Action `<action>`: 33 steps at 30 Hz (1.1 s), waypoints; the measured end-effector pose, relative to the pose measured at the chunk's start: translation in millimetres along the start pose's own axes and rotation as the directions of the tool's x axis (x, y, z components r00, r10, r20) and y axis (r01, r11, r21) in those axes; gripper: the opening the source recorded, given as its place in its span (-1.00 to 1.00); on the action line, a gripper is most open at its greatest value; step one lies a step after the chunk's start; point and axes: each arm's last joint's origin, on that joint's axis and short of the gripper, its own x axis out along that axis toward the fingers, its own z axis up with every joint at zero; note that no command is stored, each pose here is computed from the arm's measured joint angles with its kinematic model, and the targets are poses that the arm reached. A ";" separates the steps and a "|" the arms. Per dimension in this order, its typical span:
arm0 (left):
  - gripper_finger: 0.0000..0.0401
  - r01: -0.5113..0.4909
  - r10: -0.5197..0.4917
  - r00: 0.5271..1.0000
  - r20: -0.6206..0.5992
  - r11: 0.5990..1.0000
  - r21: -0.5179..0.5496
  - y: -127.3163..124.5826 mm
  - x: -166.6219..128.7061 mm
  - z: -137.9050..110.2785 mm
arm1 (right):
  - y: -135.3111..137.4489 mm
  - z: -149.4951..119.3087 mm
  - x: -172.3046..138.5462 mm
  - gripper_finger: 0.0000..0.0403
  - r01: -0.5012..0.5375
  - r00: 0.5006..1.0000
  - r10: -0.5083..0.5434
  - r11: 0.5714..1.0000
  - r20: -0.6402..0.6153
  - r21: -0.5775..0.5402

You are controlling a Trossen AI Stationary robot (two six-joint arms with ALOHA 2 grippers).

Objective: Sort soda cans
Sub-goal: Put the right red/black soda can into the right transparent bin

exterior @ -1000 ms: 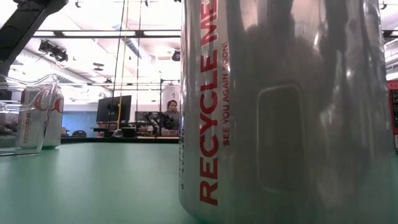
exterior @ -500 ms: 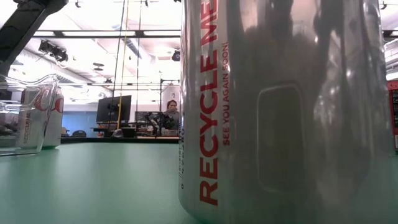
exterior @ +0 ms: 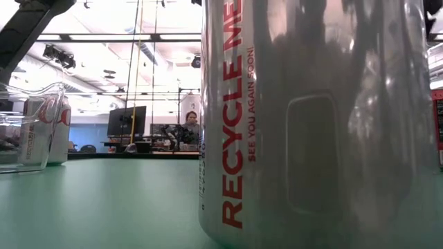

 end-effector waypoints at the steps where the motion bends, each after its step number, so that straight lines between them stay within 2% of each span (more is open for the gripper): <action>1: -1.00 0.002 -0.002 1.000 -0.003 1.000 -0.001 -0.2 0.0 -0.3 | 0.0 -0.8 4.0 0.75 0.009 1.000 -0.009 1.000 -0.014 0.001; 9: -0.99 0.006 -0.006 1.000 -0.012 1.000 -0.003 -0.6 0.0 -1.2 | -6.5 -12.5 28.4 0.75 0.014 0.995 -0.011 1.000 -0.100 0.026; 19: -0.99 0.006 -0.006 1.000 -0.011 1.000 -0.003 -0.6 0.0 -1.1 | -10.5 -17.8 55.6 0.75 -0.063 0.995 0.066 0.997 -0.079 0.038; 23: -0.99 0.006 -0.007 1.000 -0.011 1.000 -0.005 -0.6 0.0 -1.1 | -9.8 -19.5 67.1 0.64 -0.073 0.991 0.077 0.997 -0.106 0.038; 26: -0.99 0.006 -0.006 1.000 -0.011 1.000 -0.005 -0.6 0.0 -1.1 | -9.7 -19.7 68.4 0.45 -0.080 0.991 0.083 0.996 -0.102 0.039; 33: -0.99 0.004 -0.004 1.000 -0.005 1.000 -0.003 -0.3 0.0 -0.5 | -7.6 -12.2 47.1 0.44 -0.124 0.992 0.124 0.992 -0.033 0.008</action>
